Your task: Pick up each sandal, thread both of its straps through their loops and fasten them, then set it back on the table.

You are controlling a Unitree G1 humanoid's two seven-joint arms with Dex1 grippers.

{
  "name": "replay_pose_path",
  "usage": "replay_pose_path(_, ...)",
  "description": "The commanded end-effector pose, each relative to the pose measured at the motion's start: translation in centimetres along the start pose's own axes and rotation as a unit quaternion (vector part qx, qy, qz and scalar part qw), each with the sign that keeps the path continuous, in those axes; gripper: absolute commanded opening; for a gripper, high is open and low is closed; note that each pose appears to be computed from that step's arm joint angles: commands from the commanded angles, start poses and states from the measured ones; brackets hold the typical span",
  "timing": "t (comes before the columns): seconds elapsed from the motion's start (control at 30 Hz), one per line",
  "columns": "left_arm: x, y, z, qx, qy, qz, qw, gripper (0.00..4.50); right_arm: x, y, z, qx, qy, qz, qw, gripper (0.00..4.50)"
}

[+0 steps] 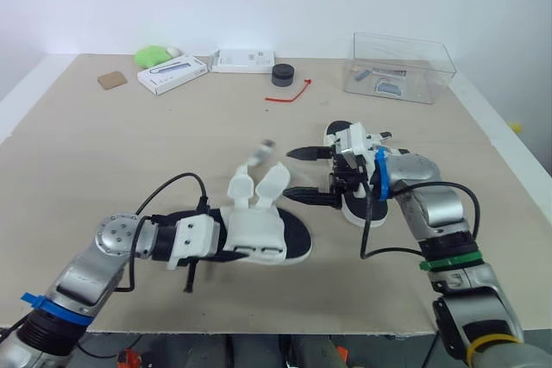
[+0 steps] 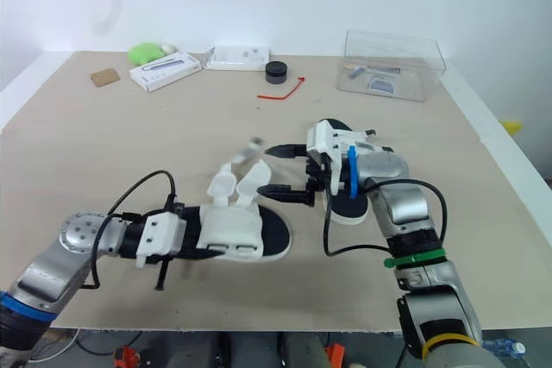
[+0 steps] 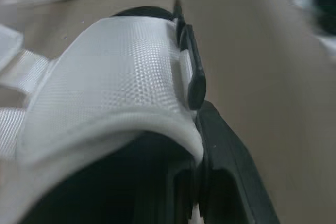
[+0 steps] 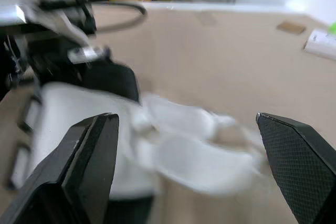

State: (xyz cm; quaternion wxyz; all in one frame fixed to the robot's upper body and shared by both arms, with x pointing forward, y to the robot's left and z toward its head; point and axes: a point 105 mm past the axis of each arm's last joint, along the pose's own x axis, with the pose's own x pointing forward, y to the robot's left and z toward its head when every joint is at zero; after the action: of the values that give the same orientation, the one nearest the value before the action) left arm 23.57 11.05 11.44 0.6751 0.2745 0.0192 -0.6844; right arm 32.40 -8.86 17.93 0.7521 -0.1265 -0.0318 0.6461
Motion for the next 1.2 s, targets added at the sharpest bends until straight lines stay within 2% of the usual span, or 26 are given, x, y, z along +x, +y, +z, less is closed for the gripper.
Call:
replay_pose_path(0.03,-0.4,0.3,0.0,0.017,-0.001,-0.003,1.000,0.05,-0.4,0.3,1.7,-0.025,-0.018,-0.008,0.999,4.50)
replay_pose_path(0.4,-0.4,2.9,1.0,-0.026,-0.056,0.120,0.991,0.05,-0.8,0.7,1.9,-0.028,-0.014,-0.024,0.999,4.50)
replay_pose_path(0.57,-0.3,2.5,1.0,-0.028,-0.058,0.113,0.992,0.05,-0.8,0.6,1.9,-0.028,-0.013,-0.026,0.999,4.50)
replay_pose_path(0.8,-0.2,-1.0,-0.1,-0.053,-0.033,0.050,0.997,0.05,-0.8,0.8,1.4,-0.022,-0.002,-0.013,1.000,4.50)
replay_pose_path(1.2,0.7,-0.5,0.0,-0.073,-0.035,0.102,0.991,0.05,-0.3,0.7,1.3,-0.025,-0.005,-0.004,1.000,4.50)
